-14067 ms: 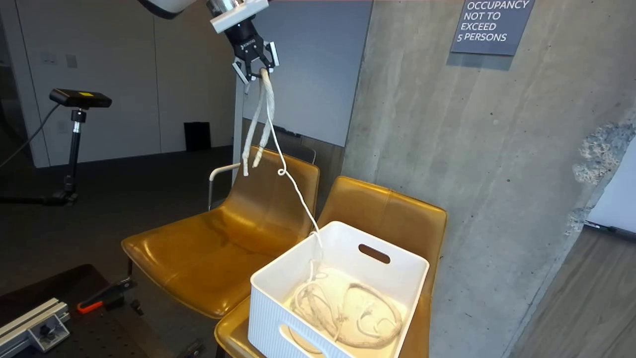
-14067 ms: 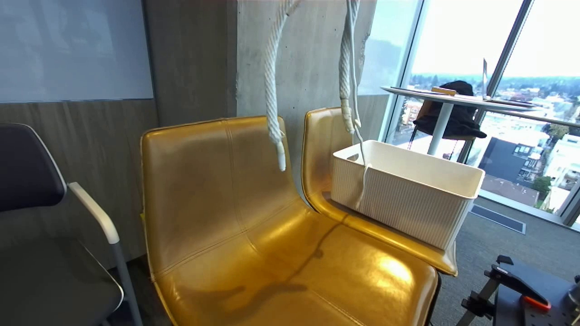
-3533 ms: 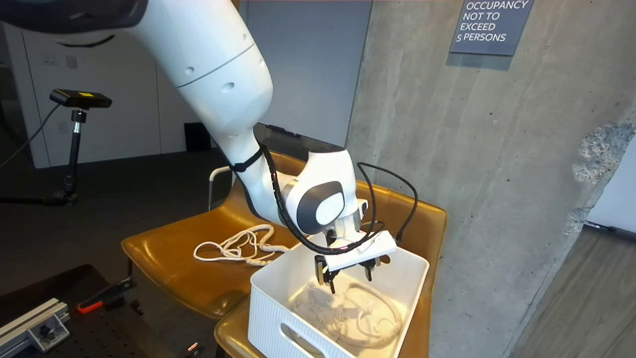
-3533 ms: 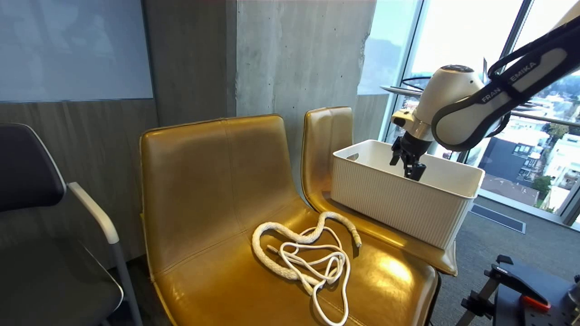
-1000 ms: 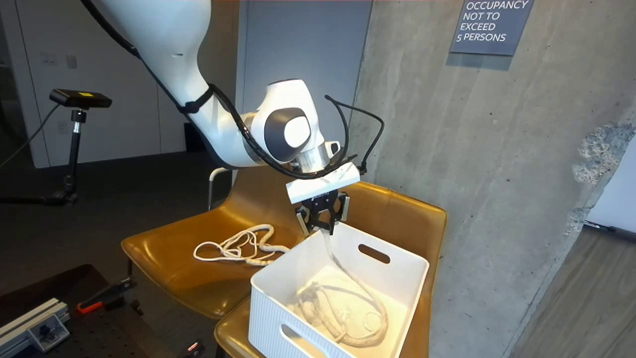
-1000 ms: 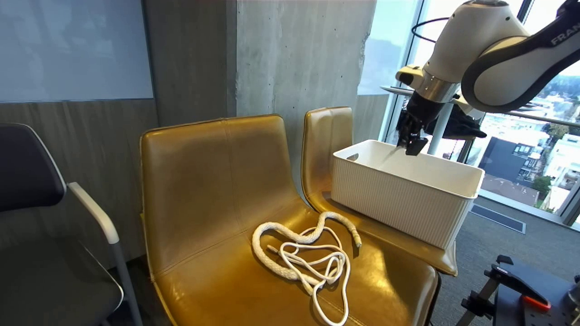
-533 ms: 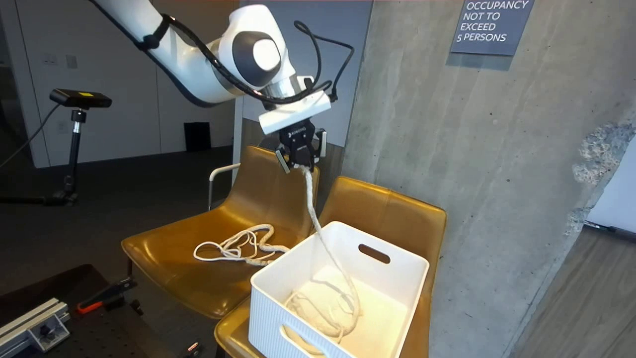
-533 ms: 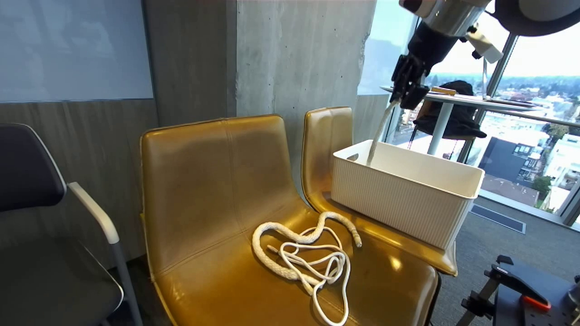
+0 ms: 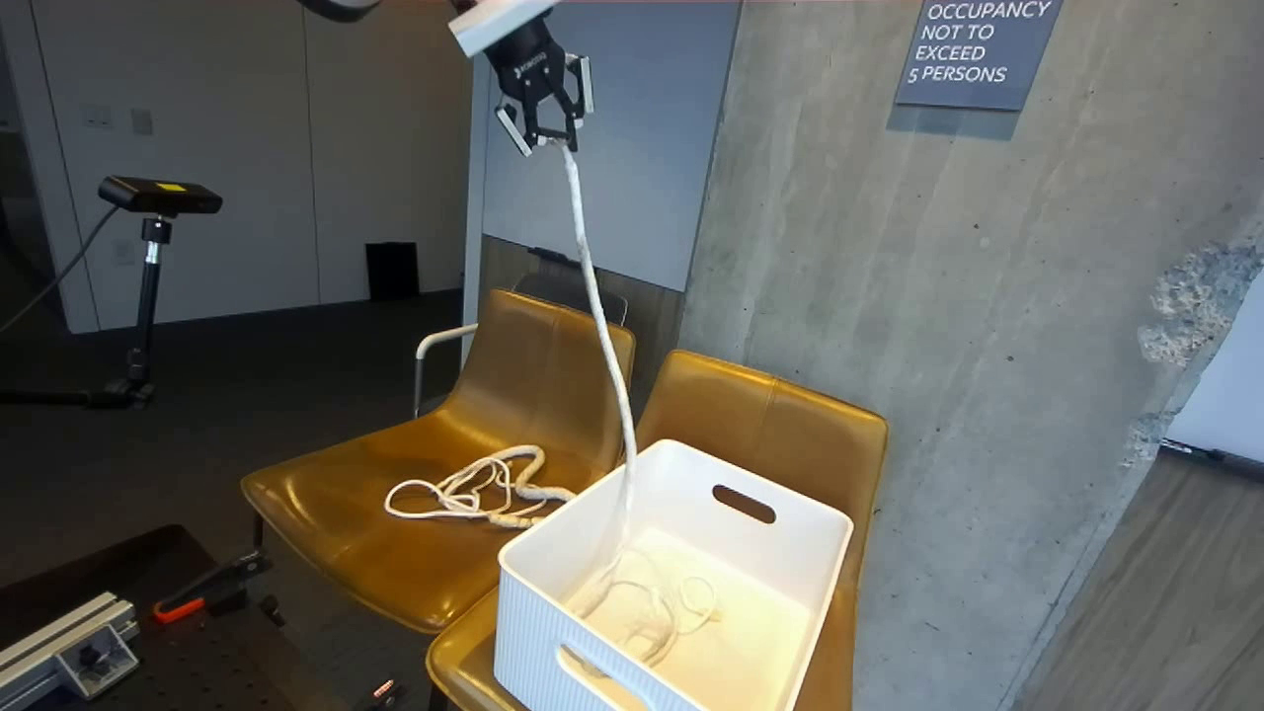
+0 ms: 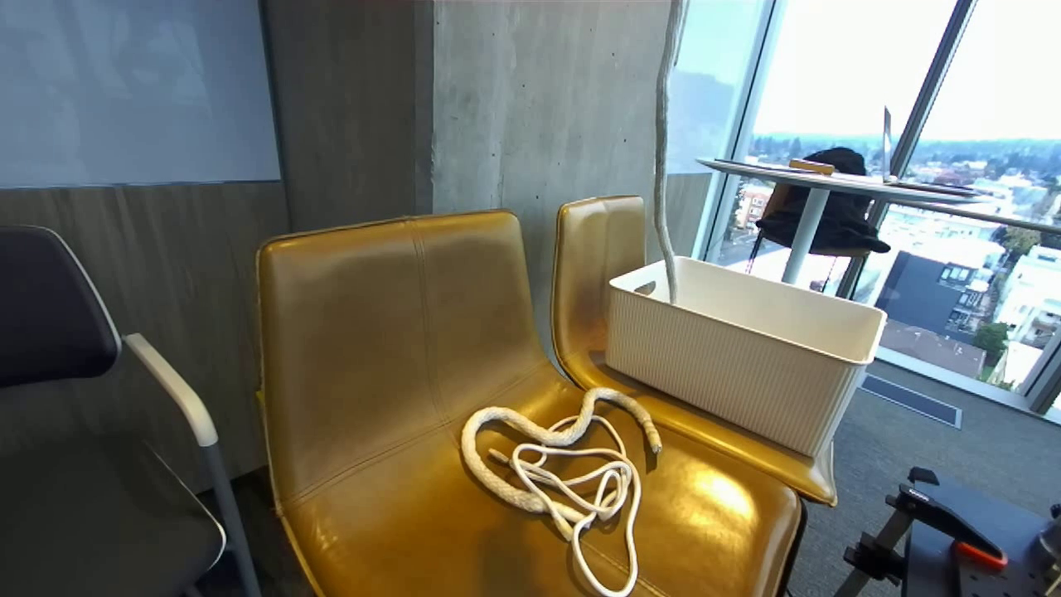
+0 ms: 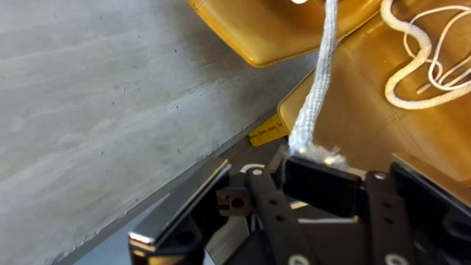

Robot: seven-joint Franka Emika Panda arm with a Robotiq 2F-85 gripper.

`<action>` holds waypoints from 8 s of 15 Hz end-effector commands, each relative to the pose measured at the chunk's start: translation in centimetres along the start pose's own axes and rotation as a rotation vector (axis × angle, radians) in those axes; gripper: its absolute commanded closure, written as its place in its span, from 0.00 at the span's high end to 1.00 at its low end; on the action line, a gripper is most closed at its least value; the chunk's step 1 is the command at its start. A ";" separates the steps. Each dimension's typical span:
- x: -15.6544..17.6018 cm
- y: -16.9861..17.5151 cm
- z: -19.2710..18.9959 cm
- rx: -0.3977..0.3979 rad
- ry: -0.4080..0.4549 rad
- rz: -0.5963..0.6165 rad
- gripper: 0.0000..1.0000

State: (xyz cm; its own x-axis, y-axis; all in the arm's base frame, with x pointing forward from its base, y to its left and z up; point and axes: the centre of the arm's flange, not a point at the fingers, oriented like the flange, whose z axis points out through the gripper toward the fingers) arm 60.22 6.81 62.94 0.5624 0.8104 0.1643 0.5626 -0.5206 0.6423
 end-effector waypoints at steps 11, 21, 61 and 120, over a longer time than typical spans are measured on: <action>19.3 -1.4 -6.9 -0.061 0.066 -0.147 0.00; 13.9 -5.0 2.1 0.041 -0.039 -0.144 0.00; -21.1 -11.4 22.5 0.211 -0.161 -0.037 1.00; -34.8 -8.2 55.6 0.489 -0.257 -0.115 0.12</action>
State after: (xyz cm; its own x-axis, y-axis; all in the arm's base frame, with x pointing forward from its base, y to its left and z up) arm 68.89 -30.27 11.52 0.5563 0.8262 -0.0896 0.8197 -0.5277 0.2229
